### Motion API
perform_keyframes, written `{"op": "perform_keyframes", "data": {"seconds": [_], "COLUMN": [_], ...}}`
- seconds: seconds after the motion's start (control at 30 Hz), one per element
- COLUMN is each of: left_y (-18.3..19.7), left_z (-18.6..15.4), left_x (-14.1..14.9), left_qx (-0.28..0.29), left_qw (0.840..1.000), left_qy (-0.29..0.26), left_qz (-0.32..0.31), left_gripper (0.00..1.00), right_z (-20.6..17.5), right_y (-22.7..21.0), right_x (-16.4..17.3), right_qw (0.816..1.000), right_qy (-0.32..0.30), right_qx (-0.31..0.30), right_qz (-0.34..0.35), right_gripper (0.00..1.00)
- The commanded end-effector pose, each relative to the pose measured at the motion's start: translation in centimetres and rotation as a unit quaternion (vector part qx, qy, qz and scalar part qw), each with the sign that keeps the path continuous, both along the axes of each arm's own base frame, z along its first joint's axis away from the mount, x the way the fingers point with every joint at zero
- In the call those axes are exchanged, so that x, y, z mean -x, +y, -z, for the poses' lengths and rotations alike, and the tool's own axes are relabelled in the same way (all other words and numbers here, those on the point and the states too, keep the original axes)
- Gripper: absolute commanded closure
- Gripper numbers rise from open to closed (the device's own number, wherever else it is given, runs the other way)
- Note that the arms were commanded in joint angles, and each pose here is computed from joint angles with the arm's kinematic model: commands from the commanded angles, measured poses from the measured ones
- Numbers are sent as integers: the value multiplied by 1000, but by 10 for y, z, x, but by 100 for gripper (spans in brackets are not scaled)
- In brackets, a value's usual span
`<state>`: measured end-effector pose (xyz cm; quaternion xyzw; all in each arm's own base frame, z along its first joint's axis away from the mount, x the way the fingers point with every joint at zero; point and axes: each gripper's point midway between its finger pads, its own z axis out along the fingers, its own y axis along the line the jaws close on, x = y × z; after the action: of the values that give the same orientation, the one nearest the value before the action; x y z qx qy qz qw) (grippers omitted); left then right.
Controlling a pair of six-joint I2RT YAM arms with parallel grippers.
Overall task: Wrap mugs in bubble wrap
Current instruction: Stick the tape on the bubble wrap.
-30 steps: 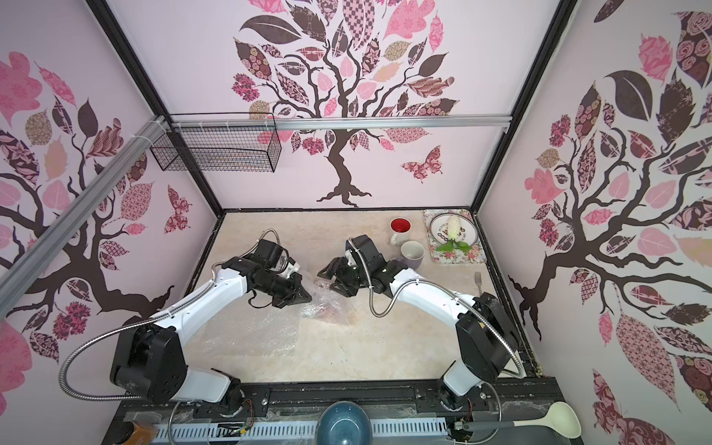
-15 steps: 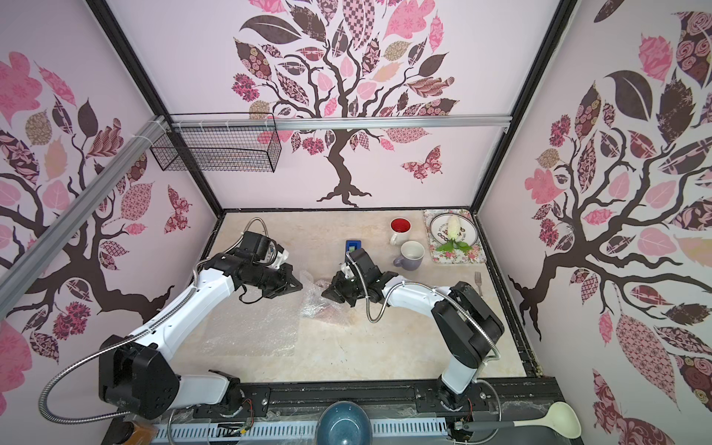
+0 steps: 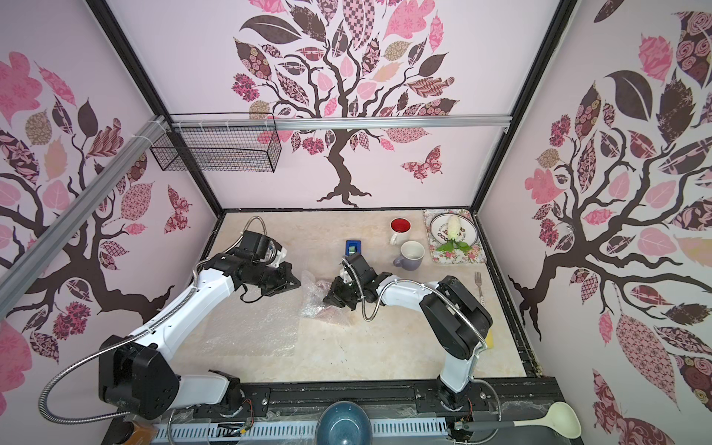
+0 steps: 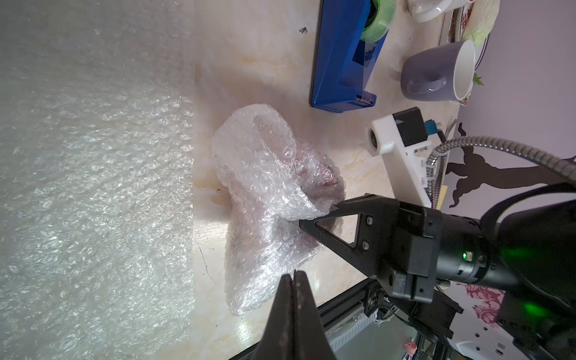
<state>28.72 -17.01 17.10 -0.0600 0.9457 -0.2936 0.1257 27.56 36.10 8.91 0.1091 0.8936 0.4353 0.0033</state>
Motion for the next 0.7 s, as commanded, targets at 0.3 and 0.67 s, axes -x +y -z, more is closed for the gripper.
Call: {"op": "perform_keyframes", "data": {"seconds": [0.3,0.67], "left_y": [5,7], "left_z": [12,12], "left_x": [2,3], "left_qx": [-7,-9], "left_qw": [1000,1000], "left_qy": [-8,-9], "left_qz": [-10,-16], "left_gripper": [100,100], "right_z": [-62,-41], "right_y": [-6,-3], "right_x": [-10,16], "right_qw": [998,999], "right_qy": [-67,-31], "right_qx": [11,4], "right_qz": [1,-25], "right_gripper": [86,90]}}
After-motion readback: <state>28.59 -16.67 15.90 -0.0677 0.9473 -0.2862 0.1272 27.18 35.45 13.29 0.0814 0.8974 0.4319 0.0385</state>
